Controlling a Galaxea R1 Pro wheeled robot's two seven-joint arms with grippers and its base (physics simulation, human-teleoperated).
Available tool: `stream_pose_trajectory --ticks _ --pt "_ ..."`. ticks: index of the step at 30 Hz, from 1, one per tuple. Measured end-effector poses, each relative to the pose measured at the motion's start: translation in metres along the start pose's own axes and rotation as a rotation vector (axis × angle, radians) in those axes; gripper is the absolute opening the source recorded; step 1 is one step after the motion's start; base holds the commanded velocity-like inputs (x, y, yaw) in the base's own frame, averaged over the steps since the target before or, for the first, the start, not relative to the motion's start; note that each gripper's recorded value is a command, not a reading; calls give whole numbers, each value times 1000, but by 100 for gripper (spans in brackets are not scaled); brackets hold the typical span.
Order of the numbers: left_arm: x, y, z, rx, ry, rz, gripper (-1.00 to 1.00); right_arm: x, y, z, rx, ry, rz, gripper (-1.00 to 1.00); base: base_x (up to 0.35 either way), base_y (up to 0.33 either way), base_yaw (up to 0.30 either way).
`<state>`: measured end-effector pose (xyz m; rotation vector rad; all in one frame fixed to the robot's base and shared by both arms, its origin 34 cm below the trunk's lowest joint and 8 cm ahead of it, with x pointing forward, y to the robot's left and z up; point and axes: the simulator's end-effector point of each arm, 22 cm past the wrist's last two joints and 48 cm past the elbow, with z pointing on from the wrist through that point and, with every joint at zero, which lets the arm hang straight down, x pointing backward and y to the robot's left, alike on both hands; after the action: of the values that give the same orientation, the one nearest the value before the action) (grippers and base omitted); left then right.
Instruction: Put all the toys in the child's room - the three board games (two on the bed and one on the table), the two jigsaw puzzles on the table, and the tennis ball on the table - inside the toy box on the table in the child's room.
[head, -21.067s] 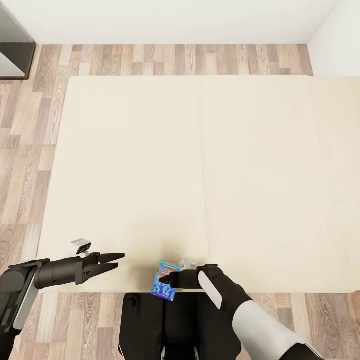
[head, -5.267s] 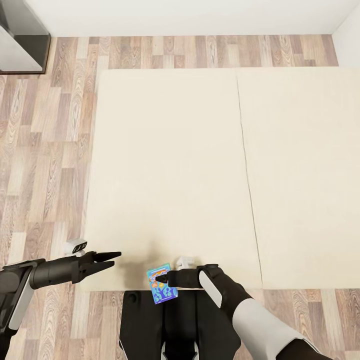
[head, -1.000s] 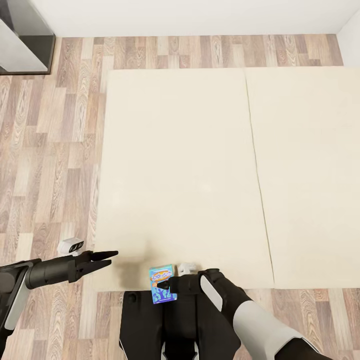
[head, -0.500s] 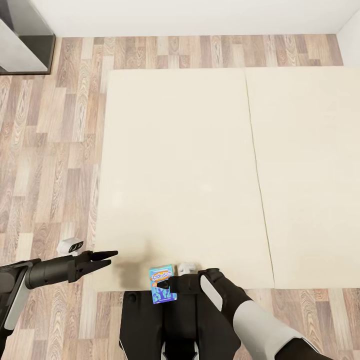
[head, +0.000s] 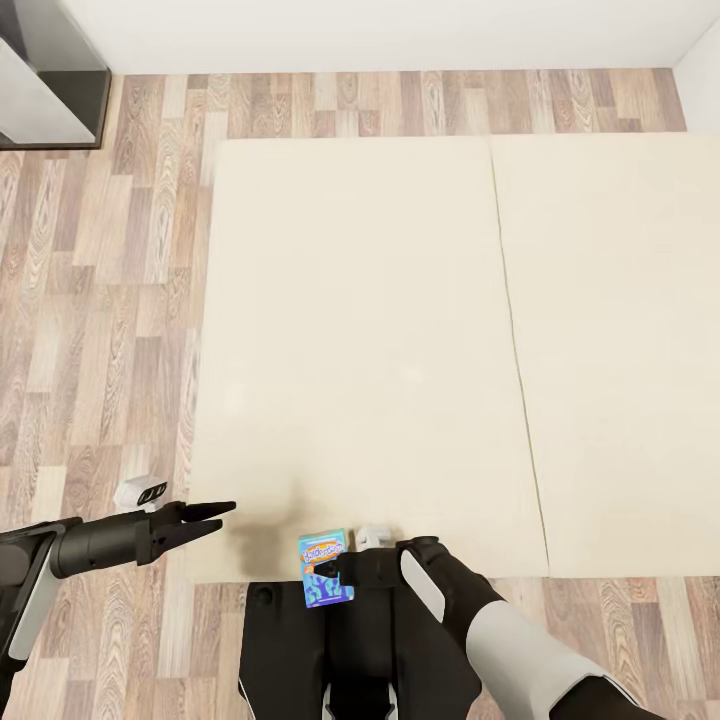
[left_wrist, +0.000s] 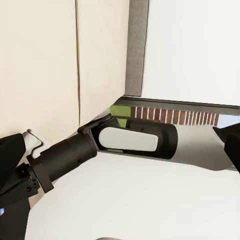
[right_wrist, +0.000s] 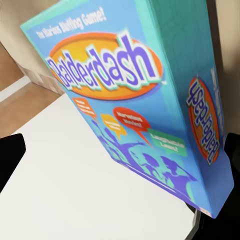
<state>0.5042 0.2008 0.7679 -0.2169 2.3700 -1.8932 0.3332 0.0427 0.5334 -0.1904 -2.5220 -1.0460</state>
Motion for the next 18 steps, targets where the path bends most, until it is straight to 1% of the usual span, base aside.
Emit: stream_pose_trajectory --ticks 7,18 --pt "0 0 0 0 0 0 100 0 0 0 0 0 -1 100 0 11 0" --pt "0 0 0 0 0 1 100 0 0 0 0 0 0 100 0 110 0"
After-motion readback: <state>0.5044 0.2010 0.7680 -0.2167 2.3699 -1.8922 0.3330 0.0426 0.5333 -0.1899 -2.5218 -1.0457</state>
